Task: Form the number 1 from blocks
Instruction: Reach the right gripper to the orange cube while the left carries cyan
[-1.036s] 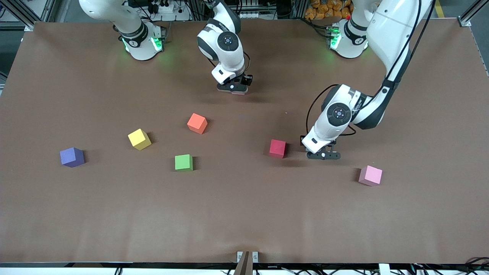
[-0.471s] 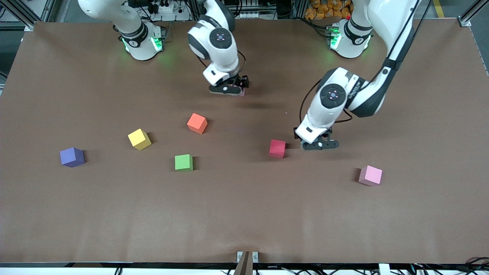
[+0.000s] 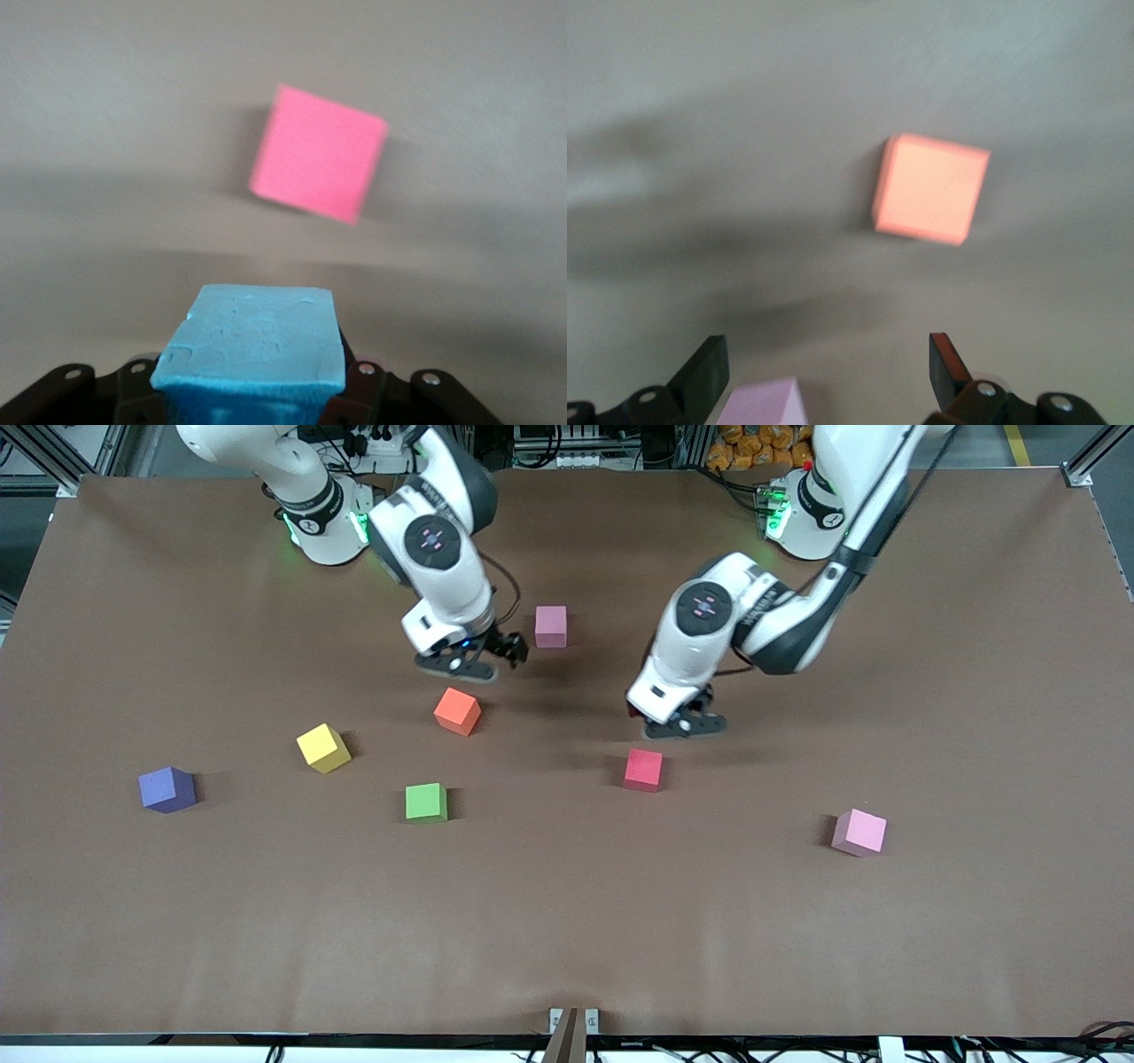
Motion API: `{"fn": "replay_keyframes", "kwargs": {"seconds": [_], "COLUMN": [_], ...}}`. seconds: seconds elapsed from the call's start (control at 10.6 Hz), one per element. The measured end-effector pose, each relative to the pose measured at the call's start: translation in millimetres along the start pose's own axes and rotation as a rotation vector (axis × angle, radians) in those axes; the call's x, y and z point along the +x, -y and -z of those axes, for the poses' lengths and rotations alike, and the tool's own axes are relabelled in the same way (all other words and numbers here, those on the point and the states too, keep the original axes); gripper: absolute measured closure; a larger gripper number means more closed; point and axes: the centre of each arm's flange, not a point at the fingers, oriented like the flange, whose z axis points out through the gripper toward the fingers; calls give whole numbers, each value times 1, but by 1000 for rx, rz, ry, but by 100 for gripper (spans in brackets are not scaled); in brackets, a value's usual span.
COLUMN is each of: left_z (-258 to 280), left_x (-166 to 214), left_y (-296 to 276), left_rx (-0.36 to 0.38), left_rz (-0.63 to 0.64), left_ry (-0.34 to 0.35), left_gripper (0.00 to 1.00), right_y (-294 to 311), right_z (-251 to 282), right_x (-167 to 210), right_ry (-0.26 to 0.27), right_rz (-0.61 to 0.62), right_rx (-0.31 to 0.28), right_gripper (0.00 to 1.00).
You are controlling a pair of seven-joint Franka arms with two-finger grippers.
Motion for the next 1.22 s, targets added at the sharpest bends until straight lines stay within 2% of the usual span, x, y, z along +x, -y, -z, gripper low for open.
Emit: {"fn": "replay_keyframes", "kwargs": {"seconds": [0.19, 0.47, 0.75, 1.22], "left_z": [-11, -48, -86, -99], "left_x": [-34, -68, -99, -120], "left_y": [-47, -102, -128, -138], "left_rx": [-15, -21, 15, 28], "left_rz": [38, 14, -90, -127], "left_ry": [19, 66, 67, 78], "left_gripper": [43, 43, 43, 43], "right_y": [-32, -65, -71, -61], "right_z": [3, -9, -49, -68], "right_x": [46, 85, 92, 84], "right_ry": [-25, -25, 1, 15], "right_rz": [-84, -171, -190, -182], "right_rx": [21, 22, -6, -9], "right_gripper": [0, 0, 0, 0]}}
